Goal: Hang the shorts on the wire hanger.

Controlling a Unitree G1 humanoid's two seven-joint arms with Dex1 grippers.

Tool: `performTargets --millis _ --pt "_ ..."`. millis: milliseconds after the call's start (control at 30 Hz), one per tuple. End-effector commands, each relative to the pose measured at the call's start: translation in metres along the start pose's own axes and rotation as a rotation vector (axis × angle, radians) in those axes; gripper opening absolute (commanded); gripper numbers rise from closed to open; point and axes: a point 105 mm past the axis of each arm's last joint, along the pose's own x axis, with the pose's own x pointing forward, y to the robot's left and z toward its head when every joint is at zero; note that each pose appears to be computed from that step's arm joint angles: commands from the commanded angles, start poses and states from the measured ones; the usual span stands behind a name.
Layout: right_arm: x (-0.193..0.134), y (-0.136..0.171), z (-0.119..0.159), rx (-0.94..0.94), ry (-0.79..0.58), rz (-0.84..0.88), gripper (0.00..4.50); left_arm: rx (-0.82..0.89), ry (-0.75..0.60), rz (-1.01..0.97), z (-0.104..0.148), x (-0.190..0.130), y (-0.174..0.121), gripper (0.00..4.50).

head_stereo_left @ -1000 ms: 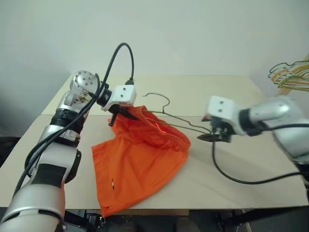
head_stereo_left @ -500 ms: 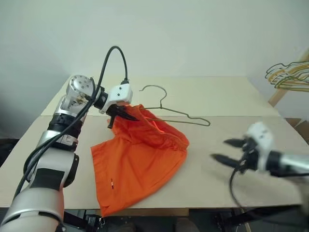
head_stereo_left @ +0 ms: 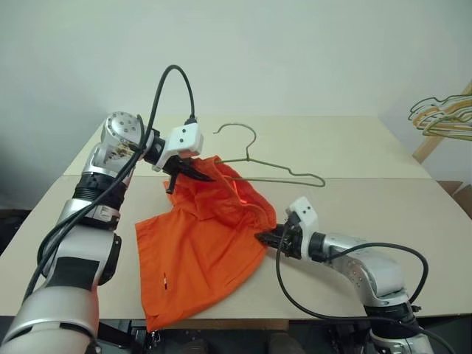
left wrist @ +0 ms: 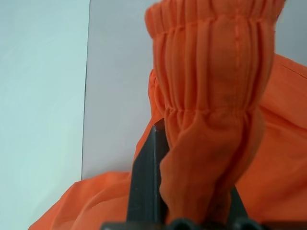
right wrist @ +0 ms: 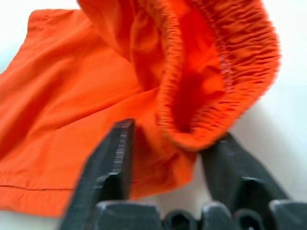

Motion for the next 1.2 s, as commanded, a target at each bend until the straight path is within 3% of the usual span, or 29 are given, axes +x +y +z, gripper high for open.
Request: performTargets --millis 33,67,167,400,600,800,1000,1200 --pt "-0.008 -0.005 0.015 -0.027 -0.059 -0.011 1.13 0.034 -0.031 0.038 0.011 -0.009 0.004 0.0" --pt "-0.01 -0.006 0.014 -0.023 -0.056 -0.019 0.63 0.033 -0.032 0.039 0.01 -0.009 0.004 0.0" --pt "-0.018 -0.011 0.014 -0.009 -0.064 -0.034 0.04 0.029 -0.033 0.041 0.009 -0.01 0.003 0.0" --pt "-0.06 -0.037 0.027 0.002 -0.073 -0.088 0.04 0.003 -0.071 -0.015 0.001 -0.029 -0.018 0.0" --pt "-0.096 -0.044 0.038 -0.105 0.024 -0.024 0.04 0.071 0.087 -0.068 -0.03 -0.038 -0.035 0.0" --pt "-0.105 -0.051 0.044 -0.157 0.058 -0.012 0.04 0.049 0.161 -0.032 -0.046 -0.033 -0.029 0.0" --pt "-0.109 -0.049 0.038 -0.174 0.086 0.01 0.04 0.001 0.028 0.042 -0.034 -0.032 -0.019 0.0" --pt "-0.108 -0.049 0.04 -0.184 0.075 0.014 0.04 -0.008 0.085 -0.016 -0.047 -0.031 -0.031 0.0"
